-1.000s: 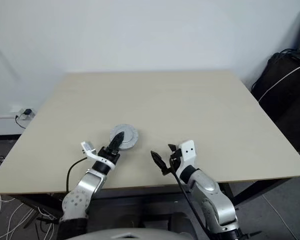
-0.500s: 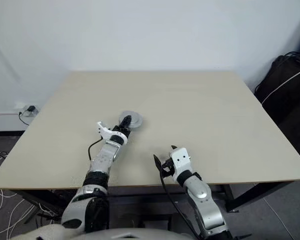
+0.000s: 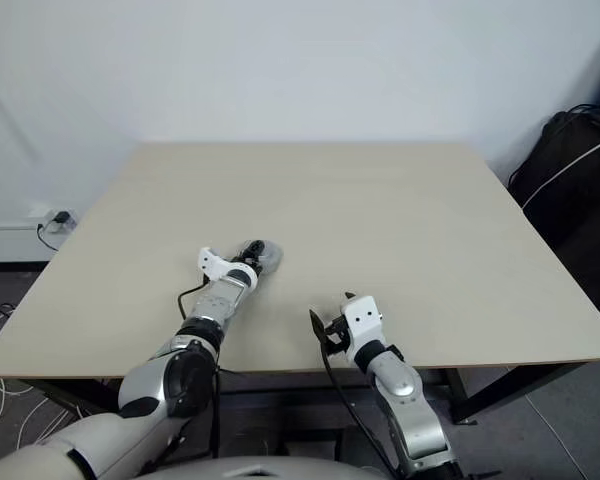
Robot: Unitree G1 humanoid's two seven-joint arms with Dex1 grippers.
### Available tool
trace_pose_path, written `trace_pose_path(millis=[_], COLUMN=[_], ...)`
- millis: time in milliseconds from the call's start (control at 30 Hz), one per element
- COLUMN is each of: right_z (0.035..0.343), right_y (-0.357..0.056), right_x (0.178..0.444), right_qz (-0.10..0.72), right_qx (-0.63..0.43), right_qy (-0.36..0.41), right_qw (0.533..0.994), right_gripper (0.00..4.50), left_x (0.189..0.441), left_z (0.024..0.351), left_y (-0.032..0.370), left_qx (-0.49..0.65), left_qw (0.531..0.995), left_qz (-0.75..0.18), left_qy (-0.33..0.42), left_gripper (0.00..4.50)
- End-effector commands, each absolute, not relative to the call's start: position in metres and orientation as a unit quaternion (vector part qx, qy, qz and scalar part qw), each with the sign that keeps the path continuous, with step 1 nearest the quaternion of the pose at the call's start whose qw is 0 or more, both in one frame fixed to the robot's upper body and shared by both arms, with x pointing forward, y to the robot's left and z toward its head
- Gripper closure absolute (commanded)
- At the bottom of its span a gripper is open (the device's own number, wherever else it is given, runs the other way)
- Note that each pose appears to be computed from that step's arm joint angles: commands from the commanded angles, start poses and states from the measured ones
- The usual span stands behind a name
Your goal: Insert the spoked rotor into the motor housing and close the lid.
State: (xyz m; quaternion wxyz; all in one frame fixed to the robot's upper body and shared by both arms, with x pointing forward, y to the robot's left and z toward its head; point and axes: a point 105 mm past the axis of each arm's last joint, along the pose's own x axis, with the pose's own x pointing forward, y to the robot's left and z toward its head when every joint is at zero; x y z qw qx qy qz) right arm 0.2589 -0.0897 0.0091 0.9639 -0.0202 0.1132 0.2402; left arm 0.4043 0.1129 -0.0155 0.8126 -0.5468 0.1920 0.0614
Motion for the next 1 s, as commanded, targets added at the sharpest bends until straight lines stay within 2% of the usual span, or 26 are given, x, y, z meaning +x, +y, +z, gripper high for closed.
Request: trace_pose_path(millis=[33, 233, 433, 567, 700, 833, 1000], right_z=[0.021, 0.017, 0.013, 0.013, 0.014, 0.014, 0.022], right_y=[-0.089, -0.089, -0.088, -0.093, -0.105, -0.119, -0.150], right_x=[0.262, 0.262, 0.263, 0.265, 0.266, 0.267, 0.264], right_qz=[0.242, 0.240, 0.240, 0.221, 0.184, 0.140, 0.035], right_qx=[-0.008, 0.005, 0.019, 0.038, 0.029, 0.021, 0.005], right_qy=[0.098, 0.111, 0.125, 0.123, 0.101, 0.074, 0.000], right_qw=[0.965, 0.964, 0.963, 0.967, 0.977, 0.987, 0.999], right_gripper=[0.00, 0.00, 0.00, 0.00, 0.00, 0.00, 0.00], left_x=[0.398, 0.354, 0.303, 0.288, 0.273, 0.264, 0.262], left_z=[-0.026, -0.067, -0.082, -0.058, -0.042, -0.031, -0.015], left_y=[0.123, 0.137, 0.160, 0.167, 0.169, 0.163, 0.156], left_qx=[-0.521, -0.448, -0.373, -0.269, -0.146, -0.037, 0.018], left_qw=[0.822, 0.833, 0.851, 0.921, 0.967, 0.988, 0.997], left_qz=[0.086, 0.109, 0.115, 0.061, 0.050, 0.048, 0.048], left_qy=[0.212, 0.304, 0.352, 0.275, 0.202, 0.145, 0.065], left_gripper=[0.02, 0.02, 0.02, 0.02, 0.02, 0.02, 0.02])
